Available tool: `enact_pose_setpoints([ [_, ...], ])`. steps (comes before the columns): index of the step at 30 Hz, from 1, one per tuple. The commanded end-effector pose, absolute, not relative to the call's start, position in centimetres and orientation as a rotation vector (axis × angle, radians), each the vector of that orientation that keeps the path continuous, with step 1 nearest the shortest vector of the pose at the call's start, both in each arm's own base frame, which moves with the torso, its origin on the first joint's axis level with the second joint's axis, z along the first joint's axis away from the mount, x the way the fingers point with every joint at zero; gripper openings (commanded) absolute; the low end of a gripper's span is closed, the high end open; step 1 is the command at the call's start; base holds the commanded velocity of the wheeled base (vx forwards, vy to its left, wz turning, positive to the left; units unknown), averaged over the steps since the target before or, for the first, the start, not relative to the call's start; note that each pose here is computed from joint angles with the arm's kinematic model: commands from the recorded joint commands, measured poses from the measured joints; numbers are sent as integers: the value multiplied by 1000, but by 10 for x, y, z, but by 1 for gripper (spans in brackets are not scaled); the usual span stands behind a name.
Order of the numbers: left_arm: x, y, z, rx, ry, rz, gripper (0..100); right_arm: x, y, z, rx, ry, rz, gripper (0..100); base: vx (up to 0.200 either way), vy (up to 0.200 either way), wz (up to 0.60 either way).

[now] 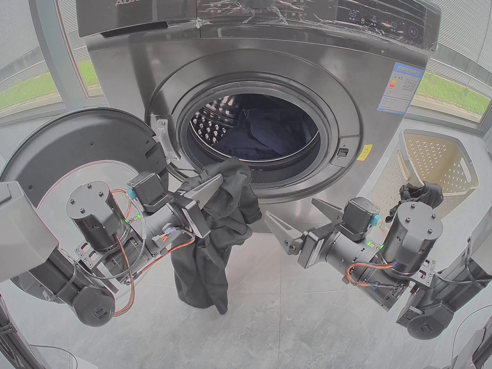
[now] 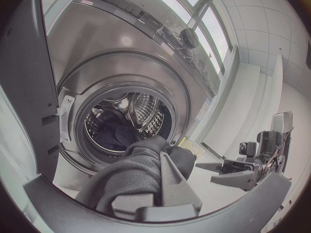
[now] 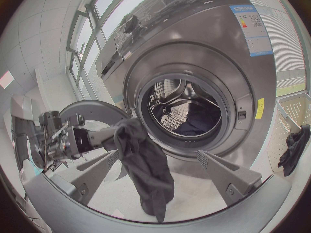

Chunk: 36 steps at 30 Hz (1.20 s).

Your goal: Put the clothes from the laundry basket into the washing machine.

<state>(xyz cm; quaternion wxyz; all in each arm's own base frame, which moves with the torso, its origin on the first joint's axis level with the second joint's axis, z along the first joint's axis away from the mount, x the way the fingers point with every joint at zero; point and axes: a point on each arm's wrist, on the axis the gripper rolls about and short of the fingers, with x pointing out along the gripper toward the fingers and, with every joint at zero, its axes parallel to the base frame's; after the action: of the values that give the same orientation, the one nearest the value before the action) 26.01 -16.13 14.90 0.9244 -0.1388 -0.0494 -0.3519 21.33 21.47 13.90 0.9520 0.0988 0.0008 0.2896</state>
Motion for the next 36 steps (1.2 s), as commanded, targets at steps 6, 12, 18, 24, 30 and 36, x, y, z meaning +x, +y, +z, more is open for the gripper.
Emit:
enact_pose_setpoints([
  [6,256,-162,161,-293,-143,-734,0,212,224,115,159,74,607,100,0,0,0],
  [12,257,-163,162,-294,-150,-735,0,217,230,108,137,79,613,100,0,0,0],
  [18,259,-164,166,-298,-171,-735,0,228,235,97,125,98,603,100,0,0,0],
  [24,258,-163,169,-300,-180,-736,0,243,248,81,106,110,599,100,0,0,0],
  [30,256,-162,174,-304,-194,-739,0,272,249,73,120,91,592,100,0,0,0],
  [36,255,-162,174,-305,-196,-740,0,300,253,70,139,55,627,100,0,0,0],
])
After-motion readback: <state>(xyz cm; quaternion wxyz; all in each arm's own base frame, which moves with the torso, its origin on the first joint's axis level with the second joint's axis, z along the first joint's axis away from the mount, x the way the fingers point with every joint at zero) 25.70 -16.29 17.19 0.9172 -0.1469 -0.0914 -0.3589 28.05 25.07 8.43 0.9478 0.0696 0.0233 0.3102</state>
